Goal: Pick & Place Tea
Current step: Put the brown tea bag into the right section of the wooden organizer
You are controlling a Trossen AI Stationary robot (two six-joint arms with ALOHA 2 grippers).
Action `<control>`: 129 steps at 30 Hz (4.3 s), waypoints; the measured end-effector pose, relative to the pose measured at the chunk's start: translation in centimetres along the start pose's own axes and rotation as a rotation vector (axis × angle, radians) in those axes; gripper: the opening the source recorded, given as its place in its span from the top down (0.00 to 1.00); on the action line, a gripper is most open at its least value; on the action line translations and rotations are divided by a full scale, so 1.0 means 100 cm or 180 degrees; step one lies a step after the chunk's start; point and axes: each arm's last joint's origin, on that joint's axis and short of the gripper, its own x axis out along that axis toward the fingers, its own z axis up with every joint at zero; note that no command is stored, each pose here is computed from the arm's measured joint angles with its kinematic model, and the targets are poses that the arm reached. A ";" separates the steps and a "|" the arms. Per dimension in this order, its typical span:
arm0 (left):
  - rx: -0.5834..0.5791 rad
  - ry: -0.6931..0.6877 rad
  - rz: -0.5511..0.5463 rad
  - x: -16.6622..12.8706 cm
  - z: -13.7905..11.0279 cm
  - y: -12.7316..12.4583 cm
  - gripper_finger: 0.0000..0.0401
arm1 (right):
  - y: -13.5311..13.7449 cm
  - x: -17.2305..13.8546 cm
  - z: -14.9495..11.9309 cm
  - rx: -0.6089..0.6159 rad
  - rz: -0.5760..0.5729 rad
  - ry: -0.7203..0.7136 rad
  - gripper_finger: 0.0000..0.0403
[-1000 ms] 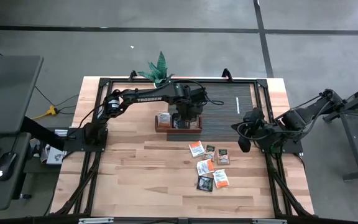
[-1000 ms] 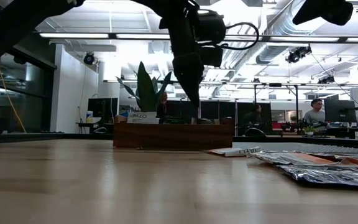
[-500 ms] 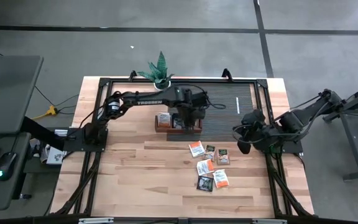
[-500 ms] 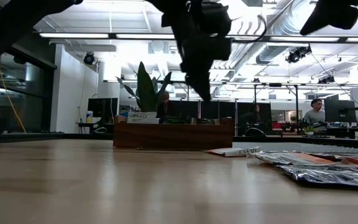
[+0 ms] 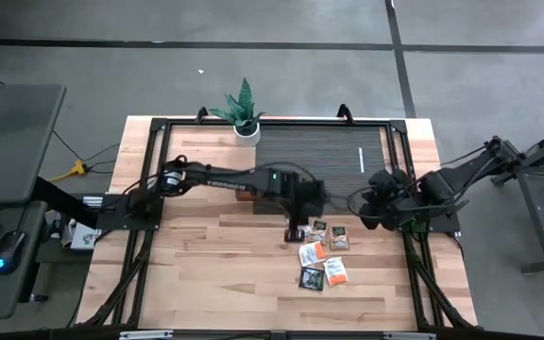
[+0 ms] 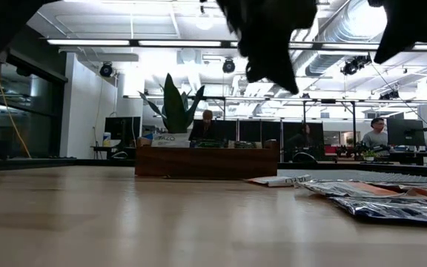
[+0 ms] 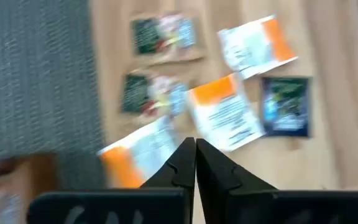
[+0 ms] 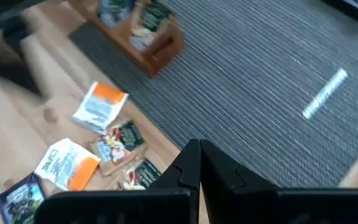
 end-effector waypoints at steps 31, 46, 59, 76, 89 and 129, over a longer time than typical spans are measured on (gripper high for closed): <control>-0.1201 -0.1050 0.0411 0.059 -0.012 -0.046 1.00 | -0.056 0.095 -0.032 0.1125 0.0947 0.0019 1.00; -0.1431 -0.0742 0.0422 0.102 -0.030 -0.043 1.00 | -0.041 0.126 -0.030 0.0923 0.0959 0.0339 1.00; -0.1553 -0.0589 0.0472 0.122 -0.040 -0.040 1.00 | -0.039 0.128 -0.032 0.0864 0.1011 0.0451 1.00; -0.1472 -0.0763 0.0702 0.106 -0.033 -0.035 1.00 | -0.039 0.128 -0.031 0.0827 0.1036 0.0459 1.00; -0.1895 -0.1248 0.0820 0.085 -0.016 0.015 1.00 | -0.040 0.129 -0.031 0.0829 0.0922 0.0346 1.00; -0.2017 -0.0995 0.0821 0.105 -0.029 0.046 1.00 | -0.041 0.129 -0.031 0.0849 0.0842 0.0326 1.00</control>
